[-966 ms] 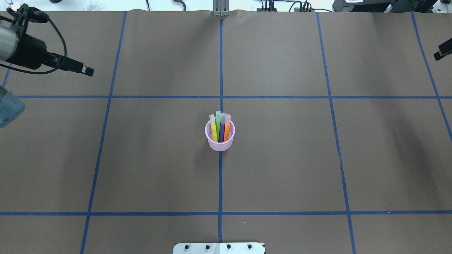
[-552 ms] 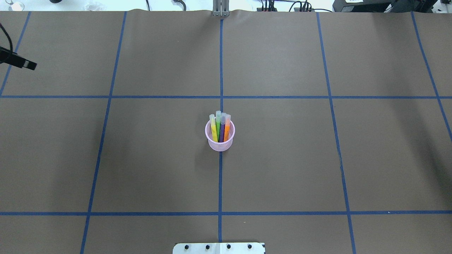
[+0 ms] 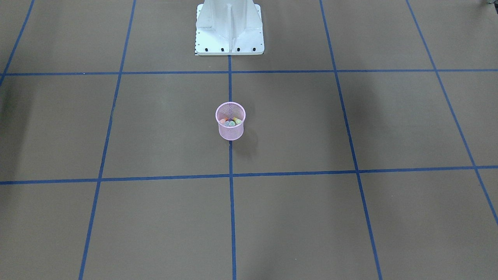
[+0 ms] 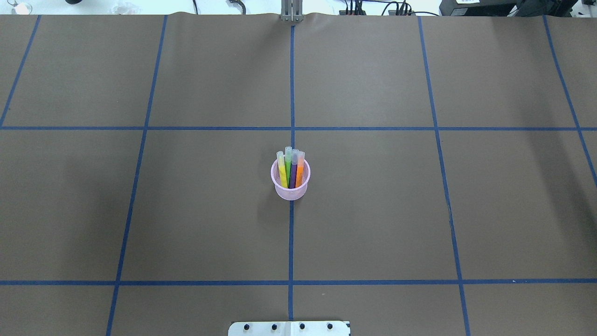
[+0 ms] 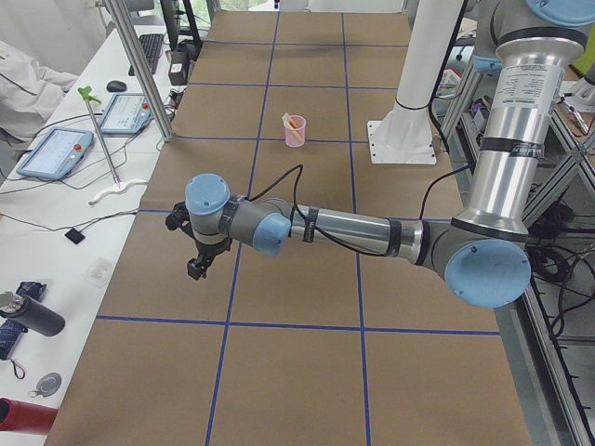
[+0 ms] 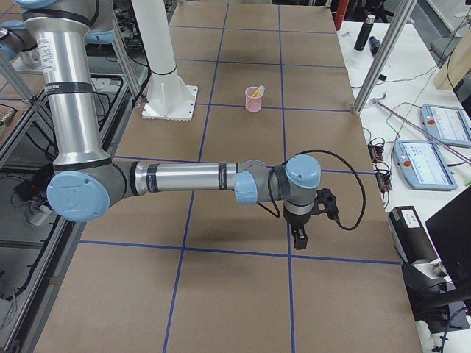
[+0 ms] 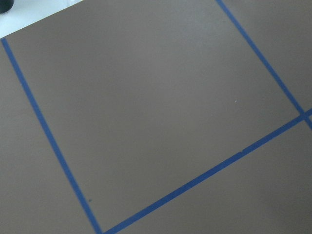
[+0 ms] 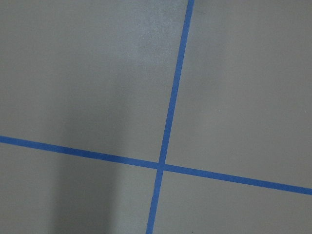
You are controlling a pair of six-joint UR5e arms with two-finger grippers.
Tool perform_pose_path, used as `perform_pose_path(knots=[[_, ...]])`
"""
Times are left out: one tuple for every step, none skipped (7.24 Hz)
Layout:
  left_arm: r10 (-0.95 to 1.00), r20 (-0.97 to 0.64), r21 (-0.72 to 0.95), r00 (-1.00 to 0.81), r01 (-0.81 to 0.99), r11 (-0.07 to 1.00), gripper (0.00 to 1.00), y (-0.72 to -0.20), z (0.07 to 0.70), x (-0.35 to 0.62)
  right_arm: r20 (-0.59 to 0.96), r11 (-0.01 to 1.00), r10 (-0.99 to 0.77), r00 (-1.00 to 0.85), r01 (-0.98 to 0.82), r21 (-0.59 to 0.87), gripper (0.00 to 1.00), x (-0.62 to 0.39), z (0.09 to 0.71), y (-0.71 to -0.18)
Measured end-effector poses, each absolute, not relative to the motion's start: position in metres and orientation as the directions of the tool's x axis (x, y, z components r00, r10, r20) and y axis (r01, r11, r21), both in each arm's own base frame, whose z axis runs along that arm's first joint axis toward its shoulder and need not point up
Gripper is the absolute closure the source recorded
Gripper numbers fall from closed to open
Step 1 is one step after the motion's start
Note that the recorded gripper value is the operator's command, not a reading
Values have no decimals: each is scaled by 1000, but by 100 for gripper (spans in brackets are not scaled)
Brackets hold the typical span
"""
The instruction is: Collect pens into pen holder
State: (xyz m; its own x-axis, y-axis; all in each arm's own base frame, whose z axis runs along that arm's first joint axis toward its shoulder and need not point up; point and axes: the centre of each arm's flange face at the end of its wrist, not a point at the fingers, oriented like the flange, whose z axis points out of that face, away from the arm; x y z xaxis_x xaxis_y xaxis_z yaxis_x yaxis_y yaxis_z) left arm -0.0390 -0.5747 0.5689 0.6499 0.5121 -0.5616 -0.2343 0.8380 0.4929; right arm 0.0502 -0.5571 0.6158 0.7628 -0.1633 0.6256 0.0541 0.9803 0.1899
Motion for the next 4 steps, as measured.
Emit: perform_pose_path(knots=[[488,-552,456,677,-245,856,0,-563,589,-68,626,981,-163,763,54,188,0,50,617,-557],[425,-584,373,692,-236,897,0,-549,614,-84,626,981,-161,763,54,187,0,51,618,-557],[344,-628,273,698,-217,937,0,-538,633,-91,627,982,-159,763,54,183,0,51,620,-556],[273,-655,200,705,-187,962,0,-526,643,-94,628,984,-152,763,54,172,0,51,625,-555]])
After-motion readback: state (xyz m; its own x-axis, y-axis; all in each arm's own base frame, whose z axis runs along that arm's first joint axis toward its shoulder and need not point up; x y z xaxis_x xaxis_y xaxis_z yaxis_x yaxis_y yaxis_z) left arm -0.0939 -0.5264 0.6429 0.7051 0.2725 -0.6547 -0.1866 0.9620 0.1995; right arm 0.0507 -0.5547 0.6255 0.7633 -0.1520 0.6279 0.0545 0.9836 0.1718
